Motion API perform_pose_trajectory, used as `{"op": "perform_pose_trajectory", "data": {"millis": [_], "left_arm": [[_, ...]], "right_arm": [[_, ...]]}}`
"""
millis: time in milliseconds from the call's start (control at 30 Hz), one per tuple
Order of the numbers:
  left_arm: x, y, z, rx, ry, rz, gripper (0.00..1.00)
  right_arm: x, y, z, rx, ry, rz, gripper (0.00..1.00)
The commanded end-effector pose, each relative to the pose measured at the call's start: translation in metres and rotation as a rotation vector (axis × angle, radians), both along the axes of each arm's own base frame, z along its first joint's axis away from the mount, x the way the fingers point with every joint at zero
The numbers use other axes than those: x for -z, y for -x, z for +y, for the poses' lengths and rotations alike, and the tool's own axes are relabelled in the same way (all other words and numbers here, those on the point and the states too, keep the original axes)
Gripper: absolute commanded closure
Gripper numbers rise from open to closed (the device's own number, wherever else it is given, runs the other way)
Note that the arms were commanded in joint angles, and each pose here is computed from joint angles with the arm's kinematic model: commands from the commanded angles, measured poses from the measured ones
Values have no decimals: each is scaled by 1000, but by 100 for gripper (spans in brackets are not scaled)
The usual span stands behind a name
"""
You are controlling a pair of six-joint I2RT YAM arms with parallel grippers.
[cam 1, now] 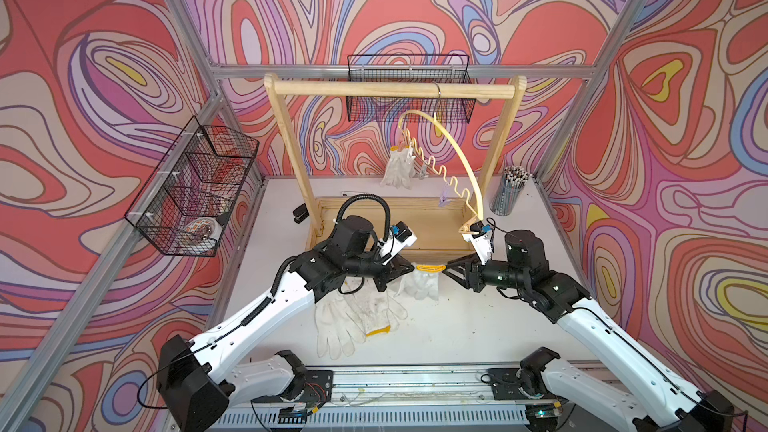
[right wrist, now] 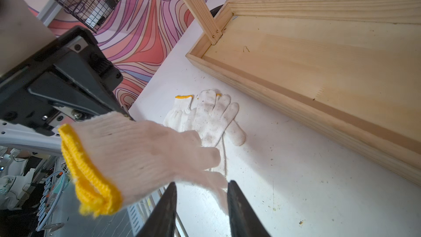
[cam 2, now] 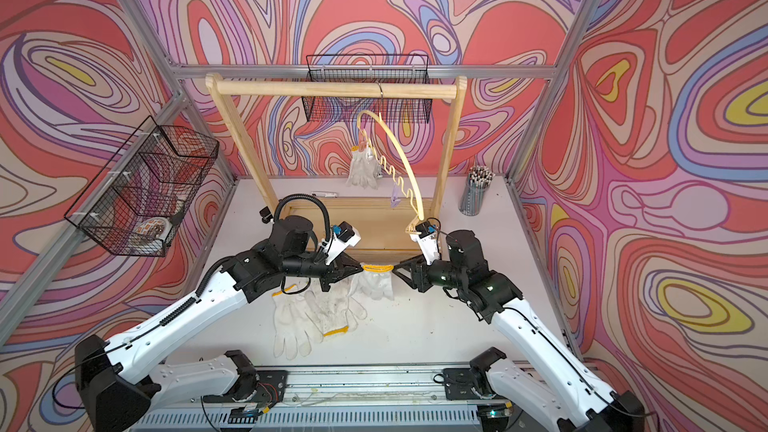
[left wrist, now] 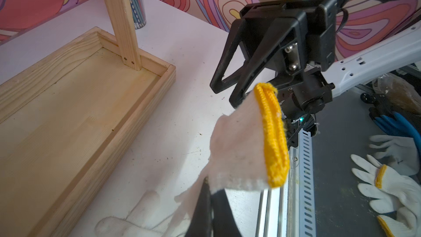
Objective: Clip the gloves onto a hanger to dry
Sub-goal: Pick up the glove from the center of the board.
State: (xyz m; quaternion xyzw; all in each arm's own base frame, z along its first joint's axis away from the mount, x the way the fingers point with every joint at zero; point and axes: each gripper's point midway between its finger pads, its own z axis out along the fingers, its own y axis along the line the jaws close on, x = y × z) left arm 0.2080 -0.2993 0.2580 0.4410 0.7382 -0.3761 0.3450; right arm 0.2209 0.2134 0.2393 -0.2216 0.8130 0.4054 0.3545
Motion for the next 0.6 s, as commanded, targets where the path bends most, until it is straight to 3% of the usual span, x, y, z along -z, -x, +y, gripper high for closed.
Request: {"op": "perform_pose_trajectory", "data": {"millis": [0, 200, 567], "left_arm": [[-13, 10, -5, 65, 50, 48, 100], [-10, 9, -7, 76, 61, 71, 100], [-23, -4, -10, 81, 147, 122, 100]], "right_arm": [[-9, 4, 1, -25, -28, -43, 60], [-32, 12, 0, -36, -80, -109, 57], [-33, 19, -2, -53, -64, -114, 59]]}}
